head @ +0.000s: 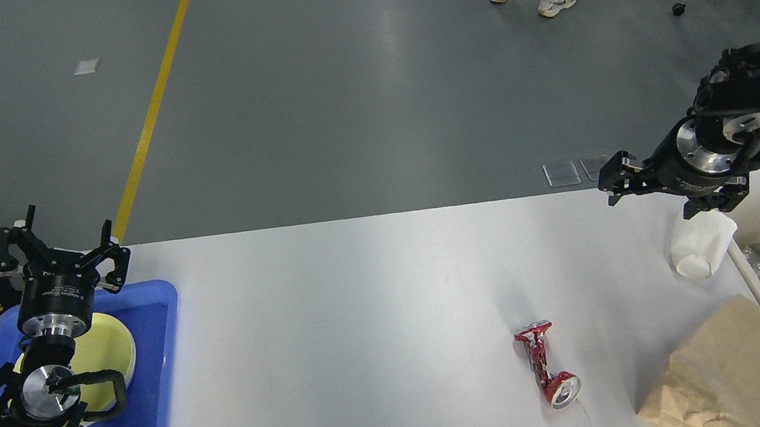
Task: Tidy desktop
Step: 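Move the right gripper down toward the white cup near the bin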
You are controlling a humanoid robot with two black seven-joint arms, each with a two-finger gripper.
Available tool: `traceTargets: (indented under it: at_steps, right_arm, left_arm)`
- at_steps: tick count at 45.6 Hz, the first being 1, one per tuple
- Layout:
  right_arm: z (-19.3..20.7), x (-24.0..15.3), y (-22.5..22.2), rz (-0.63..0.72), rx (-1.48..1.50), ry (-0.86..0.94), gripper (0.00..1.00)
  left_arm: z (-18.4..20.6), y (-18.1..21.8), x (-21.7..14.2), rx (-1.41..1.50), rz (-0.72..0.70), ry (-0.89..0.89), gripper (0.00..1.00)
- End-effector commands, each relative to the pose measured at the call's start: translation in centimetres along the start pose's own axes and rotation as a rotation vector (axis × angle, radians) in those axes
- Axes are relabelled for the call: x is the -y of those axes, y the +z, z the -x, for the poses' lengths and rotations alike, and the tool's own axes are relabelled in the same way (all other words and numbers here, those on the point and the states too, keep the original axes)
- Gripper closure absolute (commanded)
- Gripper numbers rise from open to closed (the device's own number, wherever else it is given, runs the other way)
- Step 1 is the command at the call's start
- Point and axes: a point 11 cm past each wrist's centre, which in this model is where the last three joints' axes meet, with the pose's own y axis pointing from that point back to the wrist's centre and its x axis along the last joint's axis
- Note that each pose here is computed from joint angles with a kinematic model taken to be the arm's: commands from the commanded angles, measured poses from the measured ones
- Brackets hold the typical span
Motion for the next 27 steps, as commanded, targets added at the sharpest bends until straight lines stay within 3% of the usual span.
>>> traceTargets:
  at_steps: [1,8,14,19,27]
  right_arm:
    - [-0.1,-3.5,-1.7,-0.015,-0.068,-0.033,0.0]
    - [-1.6,-7.6,-2.4,-0.015,-0.101,0.018,0.0]
    - [-2.0,-7.2,-1.8,-0.008,-0.081,0.037,0.0]
    - [-1.6,-1.8,0.8,0.038,-0.006,0.061,0.0]
    - [-2.3,6.8,8.5,0.186,0.152,0.29,0.0]
  left_arm:
    - [0.0,0.0,0.0,0.0,0.0,0.0,0.03]
    - [0.0,0.0,0.0,0.0,0.0,0.0,0.03]
    - [0.0,0.0,0.0,0.0,0.0,0.0,0.03]
    - [0.0,0.0,0.0,0.001,0.0,0.001,0.03]
    - [0.0,0.0,0.0,0.0,0.0,0.0,0.03]
